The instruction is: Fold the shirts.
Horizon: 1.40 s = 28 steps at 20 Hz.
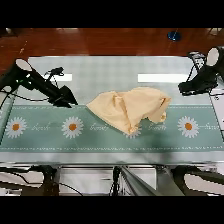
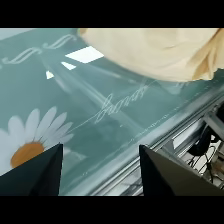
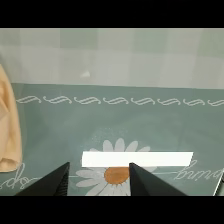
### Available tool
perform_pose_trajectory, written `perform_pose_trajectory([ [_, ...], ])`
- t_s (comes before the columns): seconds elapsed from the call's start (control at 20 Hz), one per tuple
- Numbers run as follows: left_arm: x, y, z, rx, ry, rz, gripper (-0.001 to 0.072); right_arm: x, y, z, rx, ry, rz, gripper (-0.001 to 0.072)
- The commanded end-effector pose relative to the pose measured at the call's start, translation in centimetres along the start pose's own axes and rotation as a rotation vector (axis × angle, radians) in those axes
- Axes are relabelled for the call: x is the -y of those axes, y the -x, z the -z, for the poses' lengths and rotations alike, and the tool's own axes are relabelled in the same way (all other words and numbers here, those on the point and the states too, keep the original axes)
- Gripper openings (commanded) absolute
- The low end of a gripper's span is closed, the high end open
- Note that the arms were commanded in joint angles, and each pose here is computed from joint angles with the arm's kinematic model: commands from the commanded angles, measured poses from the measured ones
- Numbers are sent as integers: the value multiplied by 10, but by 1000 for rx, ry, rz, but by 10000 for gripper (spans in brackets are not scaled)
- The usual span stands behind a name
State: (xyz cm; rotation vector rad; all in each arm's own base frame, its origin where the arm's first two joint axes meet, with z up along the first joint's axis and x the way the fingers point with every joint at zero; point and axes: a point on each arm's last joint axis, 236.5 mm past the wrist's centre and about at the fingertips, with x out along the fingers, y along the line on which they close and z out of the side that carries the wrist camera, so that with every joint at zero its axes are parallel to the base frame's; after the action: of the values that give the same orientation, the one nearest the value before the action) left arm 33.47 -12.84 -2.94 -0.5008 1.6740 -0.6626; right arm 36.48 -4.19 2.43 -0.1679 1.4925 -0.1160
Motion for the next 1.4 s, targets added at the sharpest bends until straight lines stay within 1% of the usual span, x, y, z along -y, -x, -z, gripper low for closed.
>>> perform_pose_trajectory([
  [0.0, -3, -17, -29, 125, -13, 26, 556, 0, 0, -1, 6, 2, -2, 425],
  [0.15, -5, -35, -44, 151, -2, 27, 557, 0, 0, -3, 11, 2, -2, 425],
  [0.35, -6, -71, -42, 83, 19, 28, 557, 0, 0, -6, 27, 2, -1, 425],
  [0.55, 9, -103, -44, 55, 27, 52, 557, -5, 0, -8, 36, -4, -22, 425],
  [0.65, 18, -115, -44, 35, 85, 52, 550, -11, 1, -8, 36, -11, -47, 425],
  [0.7, 21, -121, -45, 22, 94, 51, 527, -14, 1, -8, 36, -14, -58, 425],
  [0.75, 26, -127, -44, 0, 107, 52, 476, -16, 1, -8, 35, -17, -70, 425],
  [0.9, 45, -139, -46, -59, 63, 61, 109, -21, 1, -8, 32, -18, -87, 425],
  [1.0, 57, -139, -53, -50, 3, 63, 32, -19, 1, -5, 19, -12, -83, 425],
  [1.1, 68, -131, -56, -49, -51, 72, 32, 2, -1, -2, 8, -20, -11, 424],
  [1.15, 72, -125, -56, -57, -79, 80, 32, 16, -2, 0, 4, -46, 23, 413],
  [1.2, 76, -119, -55, -67, -94, 87, 32, 27, -3, 2, -1, -72, 32, 408],
  [1.25, 78, -115, -54, -73, -110, 90, 32, 34, -6, 5, -9, -106, 13, 408],
  [1.3, 80, -111, -53, -75, -119, 92, 32, 32, -11, 8, -16, -139, -51, 409],
  [1.35, 81, -109, -53, -69, -129, 92, 32, 20, -17, 12, -26, -153, -163, 455],
])
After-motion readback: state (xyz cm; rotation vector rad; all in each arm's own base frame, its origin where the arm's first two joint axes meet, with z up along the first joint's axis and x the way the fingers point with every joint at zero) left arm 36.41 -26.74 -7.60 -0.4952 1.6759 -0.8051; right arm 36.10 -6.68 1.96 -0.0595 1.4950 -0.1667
